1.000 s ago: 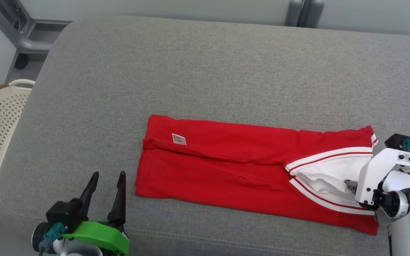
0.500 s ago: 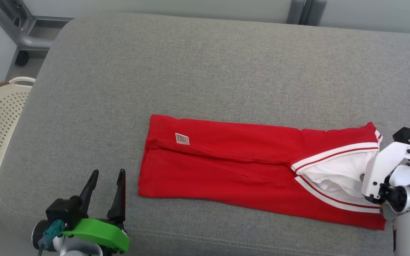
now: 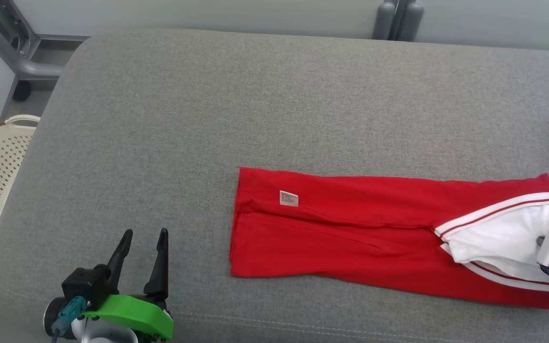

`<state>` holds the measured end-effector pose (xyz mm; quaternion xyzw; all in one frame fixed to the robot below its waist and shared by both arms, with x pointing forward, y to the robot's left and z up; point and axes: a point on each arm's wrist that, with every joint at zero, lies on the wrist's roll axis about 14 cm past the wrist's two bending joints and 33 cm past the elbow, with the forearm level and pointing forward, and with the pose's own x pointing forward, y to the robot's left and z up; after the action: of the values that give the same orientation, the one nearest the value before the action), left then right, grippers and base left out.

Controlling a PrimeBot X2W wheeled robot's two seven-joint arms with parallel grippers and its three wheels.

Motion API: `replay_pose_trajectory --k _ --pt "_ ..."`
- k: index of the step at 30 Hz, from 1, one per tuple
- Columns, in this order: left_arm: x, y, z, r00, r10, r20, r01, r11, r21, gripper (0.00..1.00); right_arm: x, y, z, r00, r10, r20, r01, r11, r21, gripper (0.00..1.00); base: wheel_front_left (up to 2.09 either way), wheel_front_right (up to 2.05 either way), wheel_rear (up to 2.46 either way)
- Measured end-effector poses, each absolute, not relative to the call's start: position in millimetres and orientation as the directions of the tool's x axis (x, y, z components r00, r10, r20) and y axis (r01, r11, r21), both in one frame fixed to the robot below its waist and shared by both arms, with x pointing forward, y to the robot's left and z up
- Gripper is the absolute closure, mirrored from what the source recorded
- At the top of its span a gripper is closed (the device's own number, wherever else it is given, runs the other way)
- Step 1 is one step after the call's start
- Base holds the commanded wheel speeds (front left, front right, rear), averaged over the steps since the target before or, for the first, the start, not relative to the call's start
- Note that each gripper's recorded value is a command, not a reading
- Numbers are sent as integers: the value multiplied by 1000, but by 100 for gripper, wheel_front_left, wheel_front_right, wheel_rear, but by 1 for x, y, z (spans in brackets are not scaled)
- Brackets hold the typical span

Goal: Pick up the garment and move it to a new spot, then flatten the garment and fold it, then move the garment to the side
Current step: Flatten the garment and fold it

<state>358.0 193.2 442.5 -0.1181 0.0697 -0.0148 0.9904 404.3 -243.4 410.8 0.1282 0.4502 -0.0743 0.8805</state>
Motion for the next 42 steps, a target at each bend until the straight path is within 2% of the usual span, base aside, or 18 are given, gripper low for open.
replay_pose_trajectory --k 9,16,22,30,42 --pt "357 188 444 990 -61 -128 28 970 -241 0 393 -285 444 634 -146 -760 339 935 104 100 0 0 0" --pt "353 185 446 990 -71 -123 40 969 -243 0 389 -275 458 654 -123 -746 290 952 96 100 0 0 0" --pt "348 182 447 989 -79 -124 47 968 -245 0 390 -240 463 671 -24 -741 165 979 118 100 0 0 0" --pt "345 182 451 990 -78 -114 48 968 -245 0 402 -166 470 668 157 -727 -76 987 143 100 0 0 0" --pt "334 193 448 991 -45 -128 11 968 -252 0 406 -67 458 554 394 -734 -356 909 219 100 0 0 0"
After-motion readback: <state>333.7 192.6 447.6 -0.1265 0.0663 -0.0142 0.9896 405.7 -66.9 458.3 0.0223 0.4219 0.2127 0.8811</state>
